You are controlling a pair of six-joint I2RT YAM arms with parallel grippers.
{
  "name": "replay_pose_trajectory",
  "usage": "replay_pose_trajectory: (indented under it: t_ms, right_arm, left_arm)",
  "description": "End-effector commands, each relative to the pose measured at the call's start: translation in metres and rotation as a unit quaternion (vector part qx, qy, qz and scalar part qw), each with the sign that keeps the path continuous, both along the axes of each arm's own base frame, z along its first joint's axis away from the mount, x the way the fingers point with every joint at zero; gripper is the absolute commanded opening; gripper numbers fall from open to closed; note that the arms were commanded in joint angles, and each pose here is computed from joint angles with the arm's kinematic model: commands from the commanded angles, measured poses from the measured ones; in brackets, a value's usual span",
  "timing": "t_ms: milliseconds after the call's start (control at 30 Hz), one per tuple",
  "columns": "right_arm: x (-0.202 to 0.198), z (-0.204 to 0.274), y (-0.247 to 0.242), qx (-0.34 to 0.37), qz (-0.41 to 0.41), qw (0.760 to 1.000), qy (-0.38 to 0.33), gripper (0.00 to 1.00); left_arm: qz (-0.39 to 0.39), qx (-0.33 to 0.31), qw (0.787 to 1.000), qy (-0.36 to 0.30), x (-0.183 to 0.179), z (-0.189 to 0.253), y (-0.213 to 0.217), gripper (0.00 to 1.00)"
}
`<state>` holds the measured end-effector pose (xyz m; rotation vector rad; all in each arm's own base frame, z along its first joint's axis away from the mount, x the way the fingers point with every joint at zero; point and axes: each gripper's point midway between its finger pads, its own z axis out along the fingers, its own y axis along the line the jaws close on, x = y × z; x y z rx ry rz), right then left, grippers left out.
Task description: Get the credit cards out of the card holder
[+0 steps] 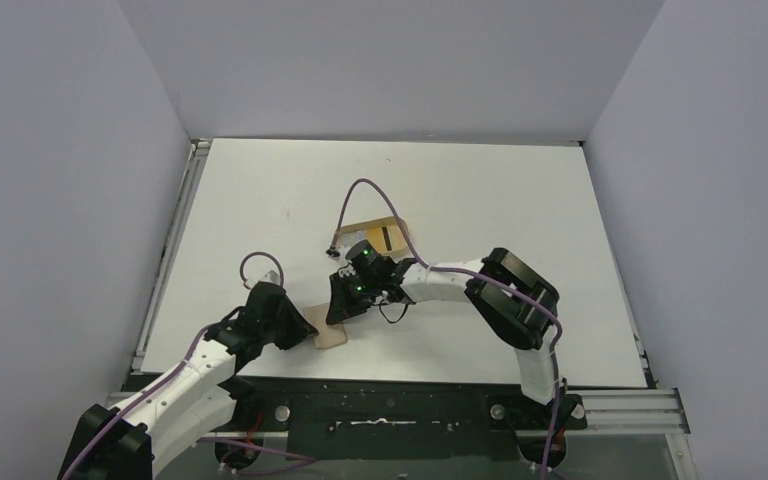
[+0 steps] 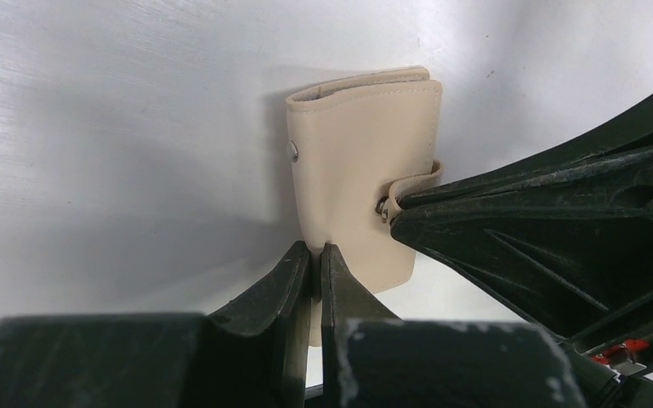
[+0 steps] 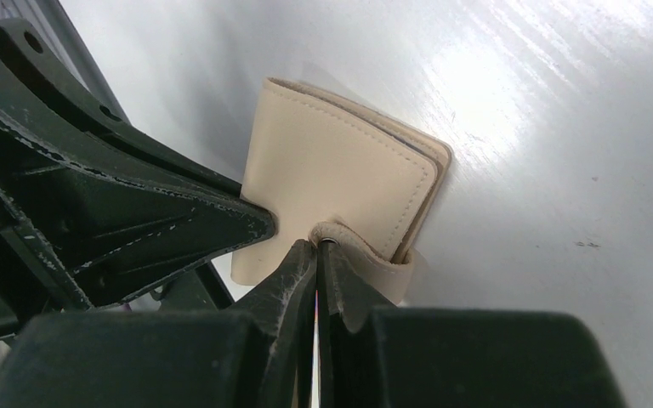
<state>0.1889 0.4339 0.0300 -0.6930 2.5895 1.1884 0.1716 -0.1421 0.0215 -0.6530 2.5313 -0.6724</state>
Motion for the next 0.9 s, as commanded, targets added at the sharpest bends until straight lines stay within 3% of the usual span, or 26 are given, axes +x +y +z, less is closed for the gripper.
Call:
replay_pose_trajectory:
  t_ms: [0, 500, 700, 867]
  right_arm:
    - [-0.013, -0.046, -0.02, -0.103, 0.007, 0.995, -0.014, 0.0]
    - [-0.025, -0.076, -0.035, -0.22, 0.017, 0.975, -0.035, 0.0]
    - [-0.028, -0.082, -0.05, -0.294, 0.032, 0.952, -0.075, 0.0]
    - [-0.039, -0.096, -0.055, -0.313, 0.036, 0.947, -0.069, 0.0]
  left_arm:
    - [-0.004, -0.026, 0.999, -0.031, 0.014, 0.017, -0.011, 0.0]
    - [-0.002, -0.033, 0.999, -0.032, 0.017, 0.014, -0.014, 0.0]
    - [0.0, -0.034, 0.999, -0.033, 0.019, 0.013, -0.013, 0.0]
    - [0.0, -0.038, 0.999, -0.035, 0.019, 0.014, -0.014, 0.0]
